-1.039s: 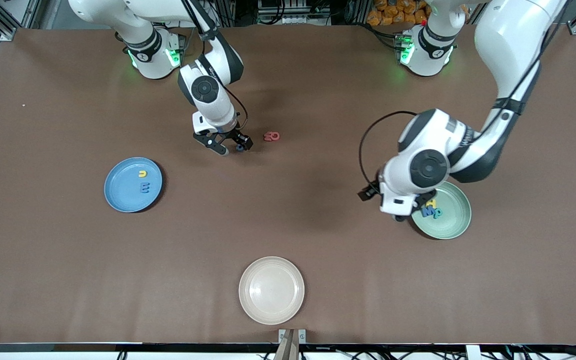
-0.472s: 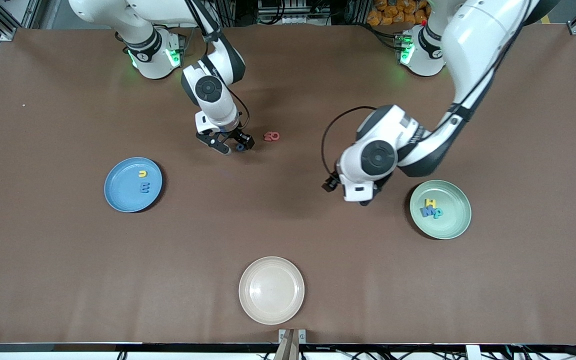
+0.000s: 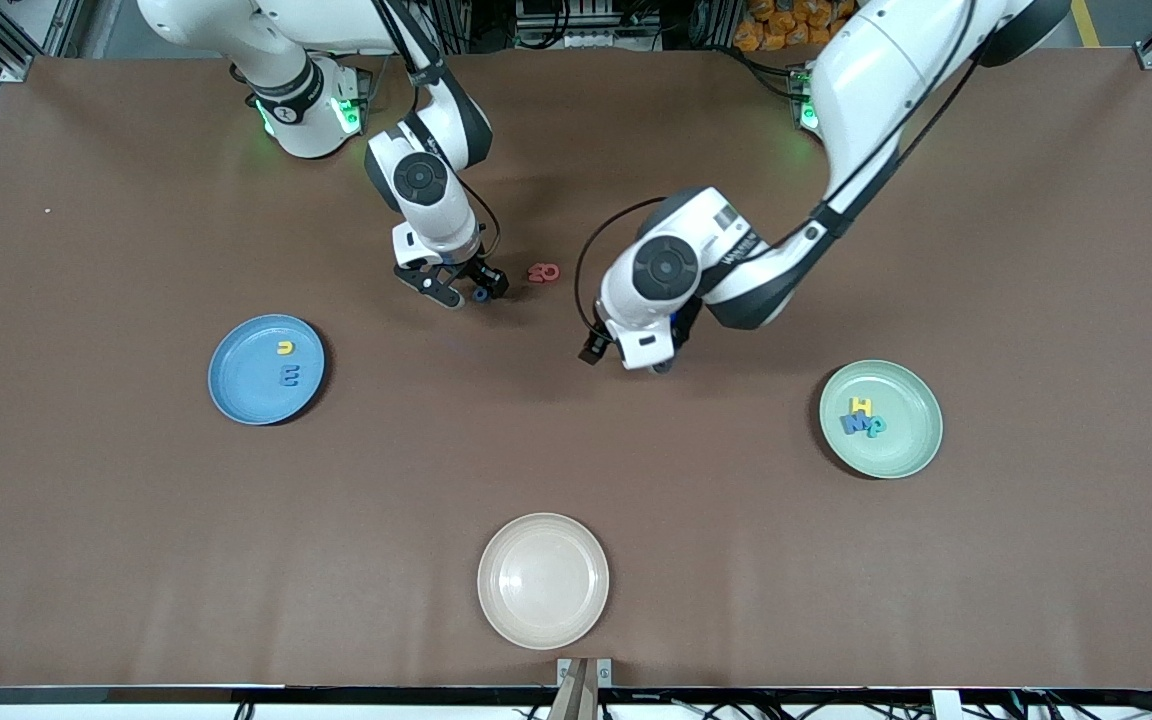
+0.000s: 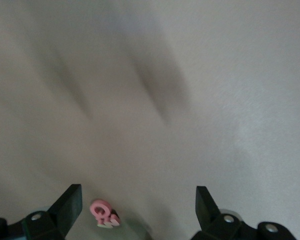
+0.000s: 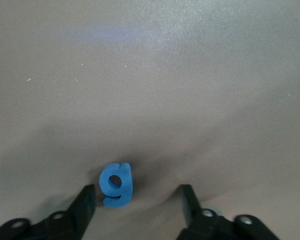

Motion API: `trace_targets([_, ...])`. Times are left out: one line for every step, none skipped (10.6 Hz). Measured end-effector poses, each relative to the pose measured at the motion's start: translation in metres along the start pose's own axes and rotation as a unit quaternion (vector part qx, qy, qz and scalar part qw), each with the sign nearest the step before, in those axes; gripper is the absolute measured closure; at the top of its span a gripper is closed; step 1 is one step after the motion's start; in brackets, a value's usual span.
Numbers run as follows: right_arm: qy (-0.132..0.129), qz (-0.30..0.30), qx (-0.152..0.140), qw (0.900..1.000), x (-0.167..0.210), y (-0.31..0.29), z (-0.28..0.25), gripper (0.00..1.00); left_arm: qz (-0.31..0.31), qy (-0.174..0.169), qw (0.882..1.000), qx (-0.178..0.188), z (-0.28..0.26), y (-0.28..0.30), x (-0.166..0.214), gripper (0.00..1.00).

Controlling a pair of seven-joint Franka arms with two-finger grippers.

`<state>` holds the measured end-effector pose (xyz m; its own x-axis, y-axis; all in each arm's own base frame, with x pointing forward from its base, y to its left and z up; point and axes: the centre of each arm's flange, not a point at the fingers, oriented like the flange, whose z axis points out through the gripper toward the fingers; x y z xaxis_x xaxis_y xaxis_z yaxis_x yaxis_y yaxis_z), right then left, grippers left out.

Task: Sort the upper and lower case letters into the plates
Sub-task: 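Grasp the blue g with the right gripper while the left gripper reaches the pink letters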

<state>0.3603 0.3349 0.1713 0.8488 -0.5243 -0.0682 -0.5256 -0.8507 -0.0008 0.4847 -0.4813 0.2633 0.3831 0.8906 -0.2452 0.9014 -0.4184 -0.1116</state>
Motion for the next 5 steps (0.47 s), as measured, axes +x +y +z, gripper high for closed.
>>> trace_targets([0.001,0.000,0.003,1.000,0.000,-0.001,-0.001,0.38,-0.021,0.012,1.000,-0.006,0.010,-0.007,-0.012,0.00])
trace_targets([0.001,0.000,0.003,1.000,0.000,-0.001,-0.001,0.39,-0.035,0.020,0.999,-0.009,0.018,-0.013,-0.024,0.00])
trace_targets([0.002,0.000,0.004,1.000,0.000,-0.001,-0.002,0.40,-0.046,0.023,0.999,-0.009,0.024,-0.018,-0.034,0.00])
trace_targets([0.002,0.000,0.006,1.000,0.000,-0.002,-0.004,0.52,-0.058,0.021,0.998,-0.010,0.031,-0.024,-0.042,0.00])
trace_targets([0.002,0.000,0.007,1.000,0.000,-0.002,-0.004,0.60,-0.070,0.019,0.997,-0.013,0.039,-0.029,-0.048,0.00])
